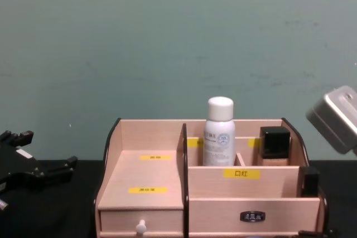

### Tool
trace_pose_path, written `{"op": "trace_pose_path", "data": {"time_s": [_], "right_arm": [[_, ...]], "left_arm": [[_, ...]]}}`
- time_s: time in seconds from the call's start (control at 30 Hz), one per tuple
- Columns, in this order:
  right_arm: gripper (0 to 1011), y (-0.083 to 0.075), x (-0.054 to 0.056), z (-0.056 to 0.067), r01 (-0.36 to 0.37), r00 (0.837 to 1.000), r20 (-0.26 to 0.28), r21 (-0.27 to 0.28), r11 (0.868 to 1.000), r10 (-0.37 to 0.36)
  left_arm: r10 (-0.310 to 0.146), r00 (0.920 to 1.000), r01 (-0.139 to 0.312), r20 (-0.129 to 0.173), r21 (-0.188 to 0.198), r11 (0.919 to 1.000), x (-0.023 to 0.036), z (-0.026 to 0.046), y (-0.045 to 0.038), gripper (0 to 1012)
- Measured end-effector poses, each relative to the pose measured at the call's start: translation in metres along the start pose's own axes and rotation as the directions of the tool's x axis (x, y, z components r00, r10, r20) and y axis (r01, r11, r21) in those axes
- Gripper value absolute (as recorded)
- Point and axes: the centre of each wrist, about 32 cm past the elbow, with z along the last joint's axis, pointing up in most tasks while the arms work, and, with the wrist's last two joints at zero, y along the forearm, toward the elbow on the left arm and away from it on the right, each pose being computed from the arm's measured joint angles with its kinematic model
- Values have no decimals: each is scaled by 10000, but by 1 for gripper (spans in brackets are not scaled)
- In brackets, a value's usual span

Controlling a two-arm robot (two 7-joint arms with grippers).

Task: Pick up the facial cleanser and watermelon frost from the table and place them into the tiered storage box.

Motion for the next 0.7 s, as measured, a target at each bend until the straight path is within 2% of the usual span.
{"op": "trace_pose_path", "data": {"time_s": [0.1,0.7], "right_arm": [[707,-1,0,1,-3,10000,0,3,10000,3],[707,-11,10,-5,-90,10000,-39,65,9999,91]], "left_arm": [[-1,10000,1,0,0,10000,0,0,0,1001],[0,10000,0,0,0,10000,0,0,0,1001]]}}
